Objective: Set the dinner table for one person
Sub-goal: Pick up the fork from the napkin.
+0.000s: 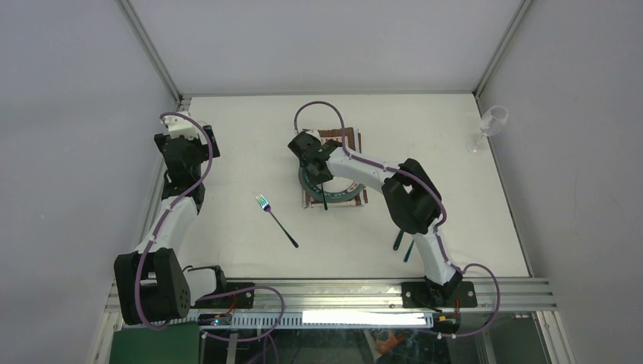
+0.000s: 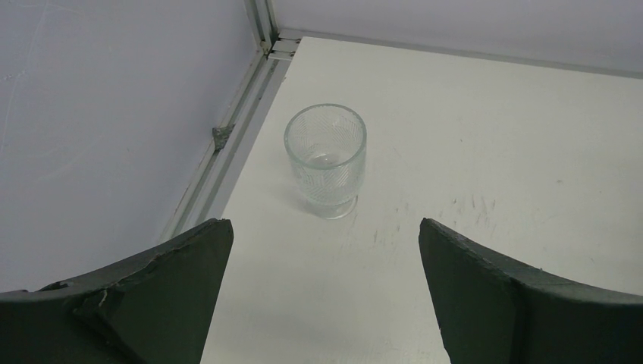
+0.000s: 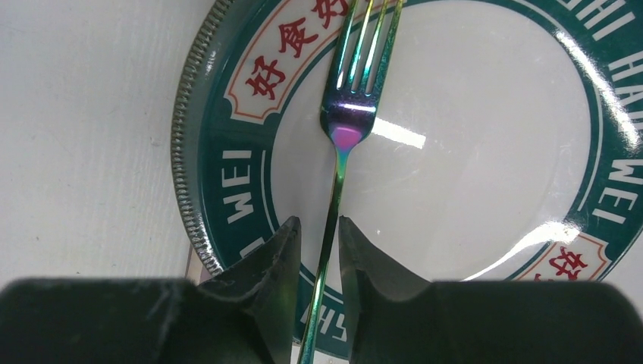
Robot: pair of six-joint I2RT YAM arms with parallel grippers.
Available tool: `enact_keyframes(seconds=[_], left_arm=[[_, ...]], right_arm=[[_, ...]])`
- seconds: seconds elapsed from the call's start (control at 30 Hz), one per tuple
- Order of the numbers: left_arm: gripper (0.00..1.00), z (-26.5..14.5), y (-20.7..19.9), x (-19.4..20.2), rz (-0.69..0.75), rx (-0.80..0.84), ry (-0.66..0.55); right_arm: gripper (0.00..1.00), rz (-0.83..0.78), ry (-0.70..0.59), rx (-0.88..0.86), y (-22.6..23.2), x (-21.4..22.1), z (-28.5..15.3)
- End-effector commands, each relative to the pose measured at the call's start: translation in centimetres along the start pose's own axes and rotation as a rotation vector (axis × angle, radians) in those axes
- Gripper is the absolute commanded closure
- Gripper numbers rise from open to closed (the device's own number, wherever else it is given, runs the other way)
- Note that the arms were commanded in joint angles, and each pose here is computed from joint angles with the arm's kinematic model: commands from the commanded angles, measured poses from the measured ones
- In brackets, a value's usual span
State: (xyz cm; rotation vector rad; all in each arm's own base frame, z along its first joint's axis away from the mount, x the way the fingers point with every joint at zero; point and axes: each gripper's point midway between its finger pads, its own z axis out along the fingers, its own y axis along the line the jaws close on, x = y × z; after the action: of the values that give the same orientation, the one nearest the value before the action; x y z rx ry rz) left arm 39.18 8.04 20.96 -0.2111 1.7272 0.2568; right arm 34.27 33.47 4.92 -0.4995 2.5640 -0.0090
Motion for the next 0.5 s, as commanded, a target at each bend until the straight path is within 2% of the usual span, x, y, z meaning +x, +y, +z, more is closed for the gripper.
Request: enact_keyframes(seconds=[0.0, 0.13, 0.3, 0.47], left_arm=[[0.01, -0.1, -0.2, -1.1, -0.012, 0.028, -0.048], [0.01, -0.1, -0.2, -1.2, -0.01, 0.027, -0.045], [0.01, -0.1, -0.2, -1.2, -0.01, 0.029, -0.044], [0.01, -0.1, -0.2, -1.1, -0.008, 0.029, -0.042]], right_arm=[[0.73, 0.026, -0.058, -0.007, 0.6, -2.0, -0.5], [0.79, 0.032, -0.05, 0.003, 0.5, -1.7, -0.3], [1.0, 0.03, -0.05, 0.005, 0.4, -1.6, -0.3], [1.0, 0.03, -0.111, 0.002, 0.1, -2.3, -2.1]])
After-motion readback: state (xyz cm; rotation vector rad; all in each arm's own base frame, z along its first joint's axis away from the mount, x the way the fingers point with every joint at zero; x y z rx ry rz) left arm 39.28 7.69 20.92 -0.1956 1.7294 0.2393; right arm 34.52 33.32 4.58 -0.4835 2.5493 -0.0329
